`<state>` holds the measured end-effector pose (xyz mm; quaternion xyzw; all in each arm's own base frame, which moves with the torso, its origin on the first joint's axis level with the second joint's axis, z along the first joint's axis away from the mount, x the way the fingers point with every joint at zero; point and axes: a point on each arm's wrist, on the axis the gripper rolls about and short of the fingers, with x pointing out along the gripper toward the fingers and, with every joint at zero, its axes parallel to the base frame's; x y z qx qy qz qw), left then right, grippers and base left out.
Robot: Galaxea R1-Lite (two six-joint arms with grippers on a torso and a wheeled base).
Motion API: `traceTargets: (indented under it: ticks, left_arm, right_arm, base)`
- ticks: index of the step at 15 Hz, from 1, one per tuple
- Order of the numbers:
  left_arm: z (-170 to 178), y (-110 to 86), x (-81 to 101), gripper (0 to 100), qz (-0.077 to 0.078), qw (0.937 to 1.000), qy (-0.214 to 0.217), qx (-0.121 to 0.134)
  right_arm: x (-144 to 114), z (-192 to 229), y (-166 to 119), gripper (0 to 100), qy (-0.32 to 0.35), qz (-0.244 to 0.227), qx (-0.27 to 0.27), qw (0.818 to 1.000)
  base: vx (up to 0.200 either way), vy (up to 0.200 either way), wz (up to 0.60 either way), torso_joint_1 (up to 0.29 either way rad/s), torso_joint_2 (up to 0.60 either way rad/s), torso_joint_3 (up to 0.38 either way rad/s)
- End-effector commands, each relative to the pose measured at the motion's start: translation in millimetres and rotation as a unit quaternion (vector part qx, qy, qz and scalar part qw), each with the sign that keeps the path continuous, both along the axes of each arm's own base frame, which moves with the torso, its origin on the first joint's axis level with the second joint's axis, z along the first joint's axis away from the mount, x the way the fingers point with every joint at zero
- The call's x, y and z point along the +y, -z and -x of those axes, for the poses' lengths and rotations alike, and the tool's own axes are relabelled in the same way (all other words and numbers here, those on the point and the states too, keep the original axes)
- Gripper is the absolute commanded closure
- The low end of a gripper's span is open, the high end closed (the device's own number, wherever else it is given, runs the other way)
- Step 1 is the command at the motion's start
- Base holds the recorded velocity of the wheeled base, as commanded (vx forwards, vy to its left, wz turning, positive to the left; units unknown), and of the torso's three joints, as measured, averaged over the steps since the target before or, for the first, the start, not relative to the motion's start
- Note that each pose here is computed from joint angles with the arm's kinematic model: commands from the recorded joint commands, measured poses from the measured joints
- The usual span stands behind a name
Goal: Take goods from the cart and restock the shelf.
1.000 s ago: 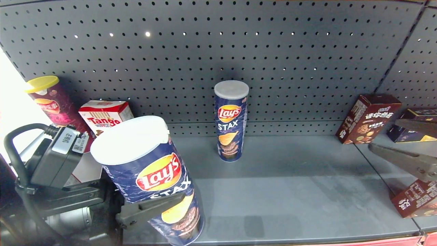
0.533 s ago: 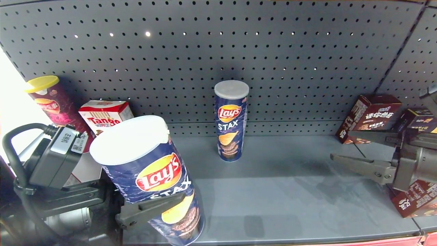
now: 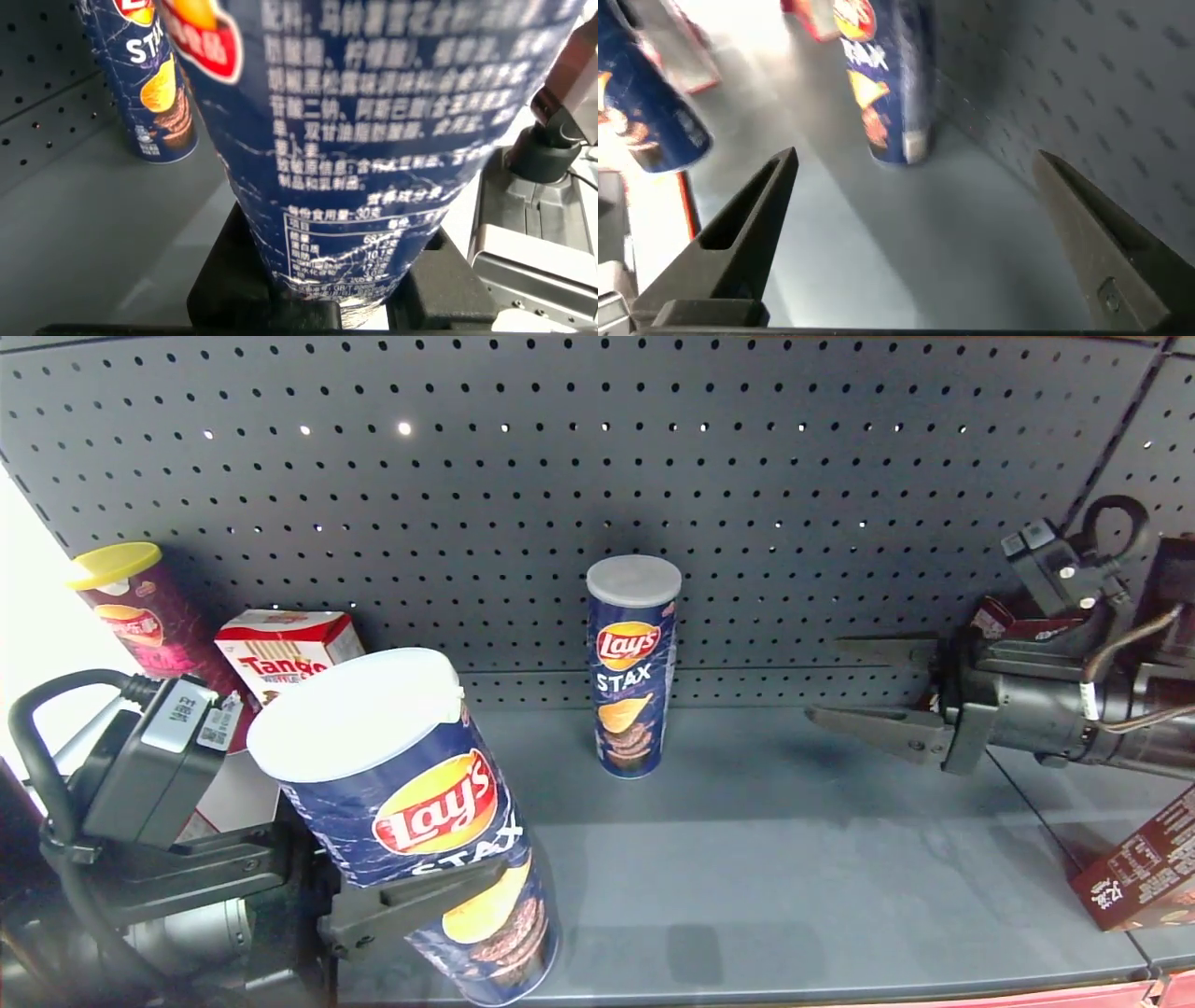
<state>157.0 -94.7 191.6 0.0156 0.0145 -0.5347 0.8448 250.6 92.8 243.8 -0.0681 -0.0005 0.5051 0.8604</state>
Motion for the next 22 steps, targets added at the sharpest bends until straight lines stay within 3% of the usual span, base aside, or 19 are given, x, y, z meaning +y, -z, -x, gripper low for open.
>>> traceTargets:
  ticks: [1,4,15,22]
  left_arm:
    - [-1.0,-1.9,-0.3,100,0.002,1.0000,-0.001,-0.004]
    - [-1.6,-2.5,-0.5,100,0.002,1.0000,-0.002,-0.004]
    - [-7.3,-1.9,0.2,100,0.002,0.9999,-0.009,0.003]
    - [-9.7,-6.3,-0.3,100,0.010,0.9999,-0.012,0.005]
  right_arm:
    - [15.2,-35.2,12.0,0,-0.042,-0.002,0.003,0.999]
    - [36.7,-57.4,19.4,0,-0.079,-0.006,-0.003,0.997]
    - [81.3,-91.1,37.3,0,-0.118,-0.004,0.001,0.993]
    - [106.5,-110.1,50.1,0,-0.134,-0.004,0.000,0.991]
  base:
    - [0.000,0.000,0.00,0.000,0.00,0.000]
    - [0.000,0.000,0.00,0.000,0.00,0.000]
    - [0.000,0.000,0.00,0.000,0.00,0.000]
    - [0.000,0.000,0.00,0.000,0.00,0.000]
